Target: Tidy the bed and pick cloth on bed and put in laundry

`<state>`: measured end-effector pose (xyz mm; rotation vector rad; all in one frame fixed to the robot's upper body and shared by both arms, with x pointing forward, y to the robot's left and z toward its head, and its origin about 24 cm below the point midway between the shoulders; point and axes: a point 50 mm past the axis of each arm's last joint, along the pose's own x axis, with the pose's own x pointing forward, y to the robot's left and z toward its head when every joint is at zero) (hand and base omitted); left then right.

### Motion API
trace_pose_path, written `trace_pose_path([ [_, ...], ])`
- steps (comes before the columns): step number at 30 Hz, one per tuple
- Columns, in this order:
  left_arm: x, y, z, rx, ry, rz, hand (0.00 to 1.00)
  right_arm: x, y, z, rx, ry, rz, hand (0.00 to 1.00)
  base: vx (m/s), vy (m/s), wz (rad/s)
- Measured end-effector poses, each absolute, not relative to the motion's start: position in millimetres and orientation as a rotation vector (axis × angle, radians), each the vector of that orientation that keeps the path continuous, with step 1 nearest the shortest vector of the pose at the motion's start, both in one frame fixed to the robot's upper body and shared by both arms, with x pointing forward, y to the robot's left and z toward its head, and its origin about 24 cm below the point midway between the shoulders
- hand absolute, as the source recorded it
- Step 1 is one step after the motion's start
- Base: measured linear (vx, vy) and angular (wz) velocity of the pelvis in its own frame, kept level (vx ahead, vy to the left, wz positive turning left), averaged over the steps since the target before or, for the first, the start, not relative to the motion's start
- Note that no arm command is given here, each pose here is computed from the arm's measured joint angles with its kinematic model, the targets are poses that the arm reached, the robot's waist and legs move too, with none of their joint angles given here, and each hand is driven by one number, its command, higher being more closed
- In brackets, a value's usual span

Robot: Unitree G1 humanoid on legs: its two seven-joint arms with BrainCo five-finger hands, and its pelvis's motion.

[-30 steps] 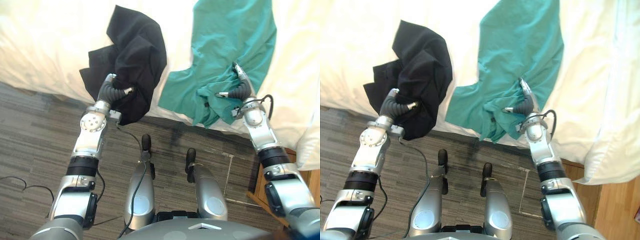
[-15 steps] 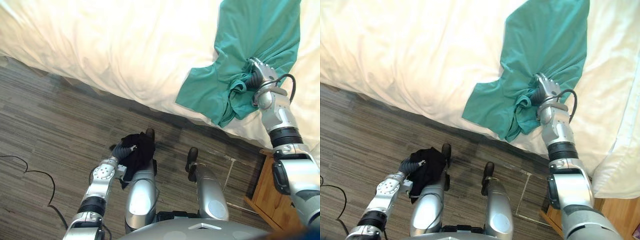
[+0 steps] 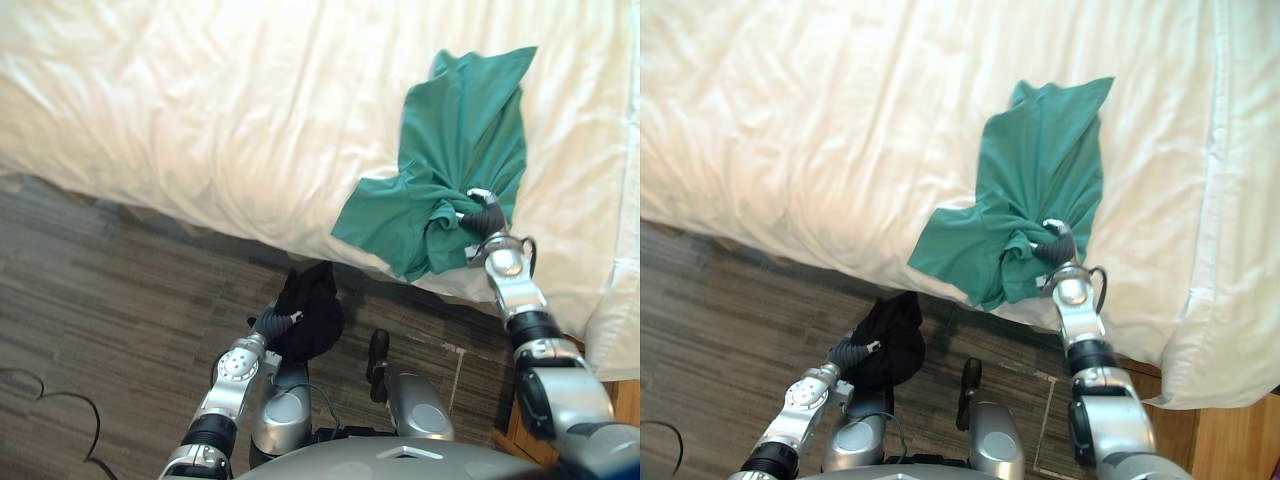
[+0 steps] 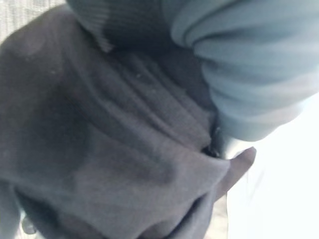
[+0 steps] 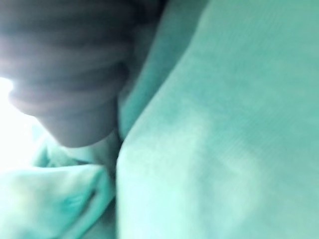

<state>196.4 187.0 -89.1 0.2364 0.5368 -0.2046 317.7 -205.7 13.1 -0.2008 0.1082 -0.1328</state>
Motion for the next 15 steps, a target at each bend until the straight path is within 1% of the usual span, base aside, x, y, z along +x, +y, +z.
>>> trace_pose_path([
  [2, 176.2, 186.8, -107.5, 0.182, 0.634, -0.164, 1.0, 278.9, -195.0, -30.4, 0.03, 0.187, -0.145, 1.0, 0.16, -0.009, -0.48],
  [3, 170.6, 186.9, -111.3, 0.176, 0.653, -0.155, 1.0, 269.4, -193.5, -39.6, 0.074, 0.209, -0.148, 1.0, 0.14, 0.0, -0.39],
  [5, 152.5, 182.1, -124.1, 0.111, 0.711, -0.121, 1.0, 230.6, -189.5, -72.9, 0.247, 0.304, -0.168, 1.0, 0.13, 0.005, -0.41],
  [8, 139.2, 177.6, -132.5, 0.031, 0.739, -0.062, 1.0, 192.8, -188.3, -99.4, 0.343, 0.401, -0.185, 1.0, 0.06, 0.013, -0.41],
  [10, 132.8, 175.8, -135.6, -0.037, 0.732, 0.0, 1.0, 152.3, -183.7, -121.0, 0.401, 0.505, -0.194, 1.0, -0.04, -0.012, -0.29],
  [11, 131.8, 174.6, -136.1, -0.055, 0.73, 0.012, 1.0, 142.7, -182.6, -125.1, 0.413, 0.529, -0.193, 1.0, -0.06, -0.026, -0.26],
  [13, 129.9, 171.0, -136.3, -0.115, 0.706, 0.056, 1.0, 108.1, -178.6, -136.2, 0.463, 0.6, -0.201, 1.0, -0.09, -0.029, -0.18],
  [15, 128.6, 165.5, -136.5, -0.157, 0.692, 0.079, 1.0, 91.9, -177.8, -139.8, 0.514, 0.622, -0.217, 1.0, -0.12, -0.021, -0.31],
])
